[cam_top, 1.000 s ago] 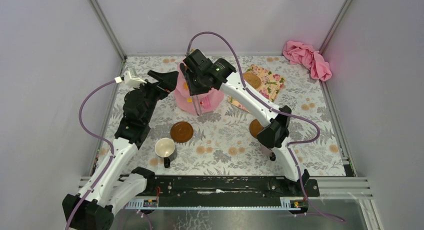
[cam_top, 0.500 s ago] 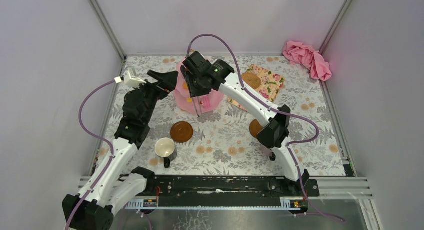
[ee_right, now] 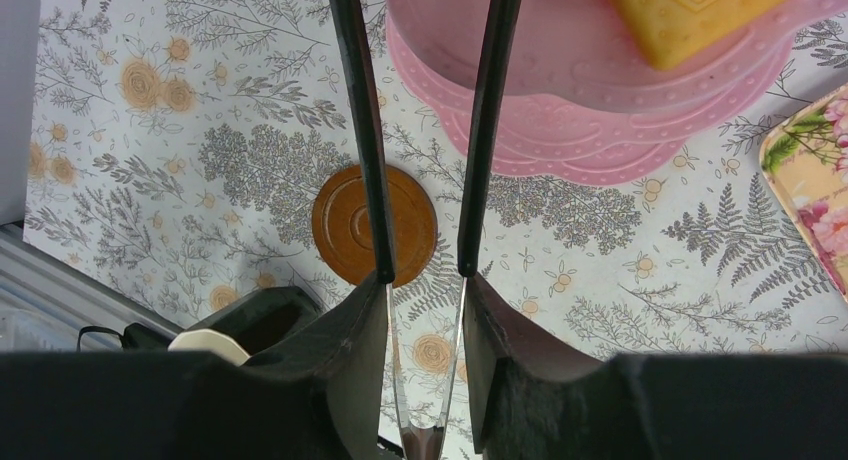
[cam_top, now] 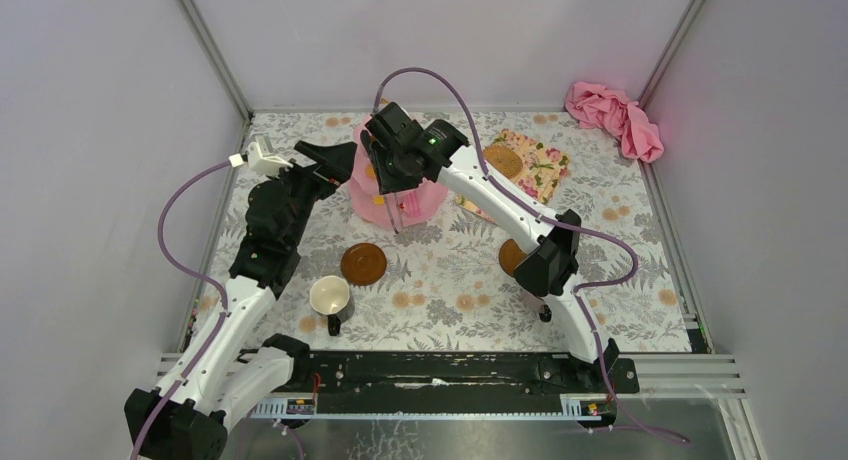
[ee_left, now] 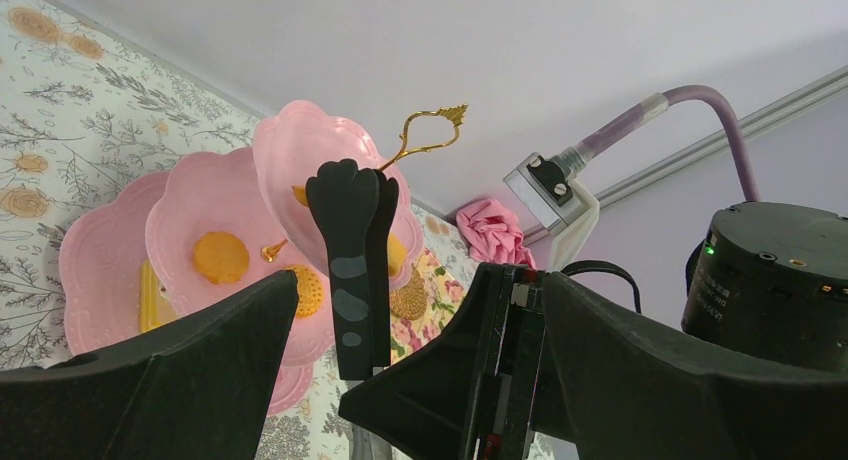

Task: Serve the afternoon tea
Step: Place the desert on the desert table, then place the clamp on the tray.

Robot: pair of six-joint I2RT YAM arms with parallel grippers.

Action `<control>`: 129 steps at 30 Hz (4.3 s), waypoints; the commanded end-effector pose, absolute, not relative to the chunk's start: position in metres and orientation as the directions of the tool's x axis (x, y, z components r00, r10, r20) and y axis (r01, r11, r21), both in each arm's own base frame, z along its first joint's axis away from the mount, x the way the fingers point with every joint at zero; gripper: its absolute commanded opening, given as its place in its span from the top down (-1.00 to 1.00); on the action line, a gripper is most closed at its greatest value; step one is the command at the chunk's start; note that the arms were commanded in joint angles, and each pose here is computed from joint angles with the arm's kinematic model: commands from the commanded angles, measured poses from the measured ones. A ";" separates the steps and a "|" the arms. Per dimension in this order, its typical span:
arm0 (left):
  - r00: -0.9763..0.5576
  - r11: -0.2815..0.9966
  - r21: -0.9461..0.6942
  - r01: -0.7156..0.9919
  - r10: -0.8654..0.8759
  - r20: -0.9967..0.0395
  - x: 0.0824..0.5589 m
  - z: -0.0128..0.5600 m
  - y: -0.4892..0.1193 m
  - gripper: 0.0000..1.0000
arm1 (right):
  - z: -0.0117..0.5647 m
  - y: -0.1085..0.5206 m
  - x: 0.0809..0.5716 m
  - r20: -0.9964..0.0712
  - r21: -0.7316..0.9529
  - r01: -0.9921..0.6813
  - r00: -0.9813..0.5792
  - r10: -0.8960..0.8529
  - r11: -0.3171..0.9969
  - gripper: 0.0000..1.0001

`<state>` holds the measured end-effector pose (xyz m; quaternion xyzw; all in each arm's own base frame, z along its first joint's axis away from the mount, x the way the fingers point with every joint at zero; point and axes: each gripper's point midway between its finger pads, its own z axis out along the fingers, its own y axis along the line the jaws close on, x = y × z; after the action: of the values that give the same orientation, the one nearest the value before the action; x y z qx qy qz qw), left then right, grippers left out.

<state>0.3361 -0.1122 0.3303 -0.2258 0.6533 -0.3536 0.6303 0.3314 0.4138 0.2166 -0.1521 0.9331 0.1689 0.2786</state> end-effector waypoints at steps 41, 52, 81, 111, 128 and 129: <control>-0.024 0.662 -0.726 0.184 -0.736 -0.677 0.338 0.360 -0.104 -1.00 | 0.296 0.407 0.315 -0.717 0.292 -0.439 -0.689 -0.109 0.850 0.38; 0.010 0.702 -0.690 0.176 -0.702 -0.712 0.333 0.370 -0.096 -1.00 | 0.294 0.366 0.284 -0.737 0.290 -0.410 -0.672 -0.072 0.865 0.58; -0.036 0.719 -0.678 0.153 -0.681 -0.731 0.338 0.334 -0.101 -1.00 | 0.166 0.138 0.371 -0.632 0.255 0.153 -0.720 0.285 0.955 0.66; -0.026 0.742 -0.658 0.129 -0.661 -0.750 0.340 0.325 -0.096 -1.00 | 0.044 0.127 0.413 -0.405 0.246 0.277 -0.842 0.358 0.929 0.06; -0.034 0.745 -0.654 0.133 -0.656 -0.754 0.343 0.329 -0.098 -1.00 | 0.058 0.113 0.405 -0.466 0.226 0.306 -0.799 0.379 0.925 -0.24; -0.033 0.745 -0.654 0.132 -0.656 -0.754 0.343 0.329 -0.098 -1.00 | 0.061 0.112 0.405 -0.472 0.227 0.306 -0.795 0.380 0.924 -0.29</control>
<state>0.3396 -0.1026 0.3099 -0.2039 0.6760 -0.2983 0.6422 0.3920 0.1179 0.0238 0.1724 0.9608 0.0649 0.2073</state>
